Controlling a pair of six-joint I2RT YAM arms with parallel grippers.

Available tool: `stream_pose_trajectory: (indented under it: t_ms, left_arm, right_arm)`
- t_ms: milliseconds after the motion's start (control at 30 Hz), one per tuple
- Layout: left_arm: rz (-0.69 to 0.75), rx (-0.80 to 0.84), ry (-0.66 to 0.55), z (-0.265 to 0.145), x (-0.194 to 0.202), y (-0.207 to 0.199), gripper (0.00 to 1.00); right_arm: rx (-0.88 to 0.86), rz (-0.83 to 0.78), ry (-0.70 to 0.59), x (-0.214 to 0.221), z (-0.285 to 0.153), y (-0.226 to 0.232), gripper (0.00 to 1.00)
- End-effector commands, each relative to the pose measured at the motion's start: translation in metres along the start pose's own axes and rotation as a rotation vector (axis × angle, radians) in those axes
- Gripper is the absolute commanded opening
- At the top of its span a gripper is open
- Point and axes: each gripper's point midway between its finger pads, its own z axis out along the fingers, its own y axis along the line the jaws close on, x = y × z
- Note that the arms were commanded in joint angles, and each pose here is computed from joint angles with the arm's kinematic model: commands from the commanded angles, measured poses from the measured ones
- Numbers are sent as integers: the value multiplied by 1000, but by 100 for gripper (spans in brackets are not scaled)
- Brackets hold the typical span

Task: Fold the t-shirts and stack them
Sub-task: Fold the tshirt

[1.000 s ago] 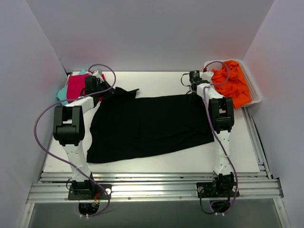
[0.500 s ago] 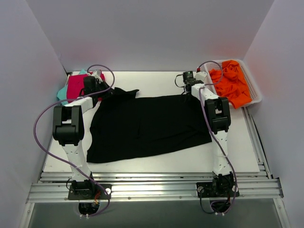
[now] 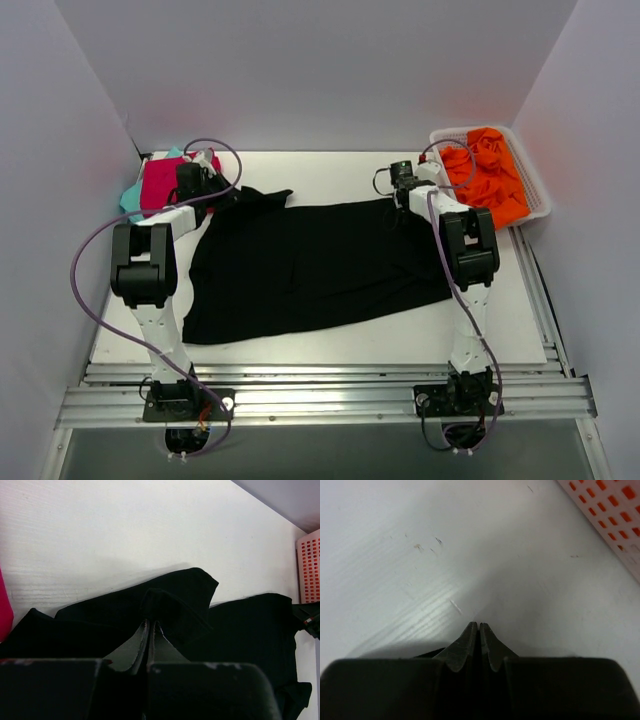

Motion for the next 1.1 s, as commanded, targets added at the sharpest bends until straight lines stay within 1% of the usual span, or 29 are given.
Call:
stream_pose_trajectory:
  t_ms: [0,167,533,667,733,767,833,867,933,967,1067]
  left_arm:
    - [42,43,-54,-10,-19,-25,2]
    - [73,32,-63,-17,-21,-42,2]
    - [130,6,-77,-38,-21,-71,2]
    - [151,-12,-119,-56,-28,-82,2]
    - [155,-33,-119,-60,-22,-81,2]
    - [161,-44,-142,-67,-26,-83,2]
    - [159,-66,-132,-73,-18,-79,2]
    - [161,-71,-147,-80,-21,-82,2]
    - [161,-84,-152,-88,-18,-79,2]
    - [162,-91,-156,-96,-14,-78,2]
    - [157,-119,-178,-113,-4,-72,2]
  right_arm:
    - [-5,-10,-11,-21,-33,-16,0]
    - [-33,16,-47,-36,-48,-17,0]
    - [-108,81,-72,-57,-65,-9,0]
    - [-124,94,-88,-63,-78,-13,0]
    - [-120,97,-91,-64,-81,-18,0]
    - [-125,108,-104,-71,-88,-21,0]
    - [-122,115,-106,-70,-92,-28,0]
    - [-130,134,-125,-79,-101,-32,0]
    - [-127,139,-126,-78,-107,-41,0]
    - [-140,154,-145,-86,-118,-45,0]
    - [-147,168,-159,-86,-134,-58,0]
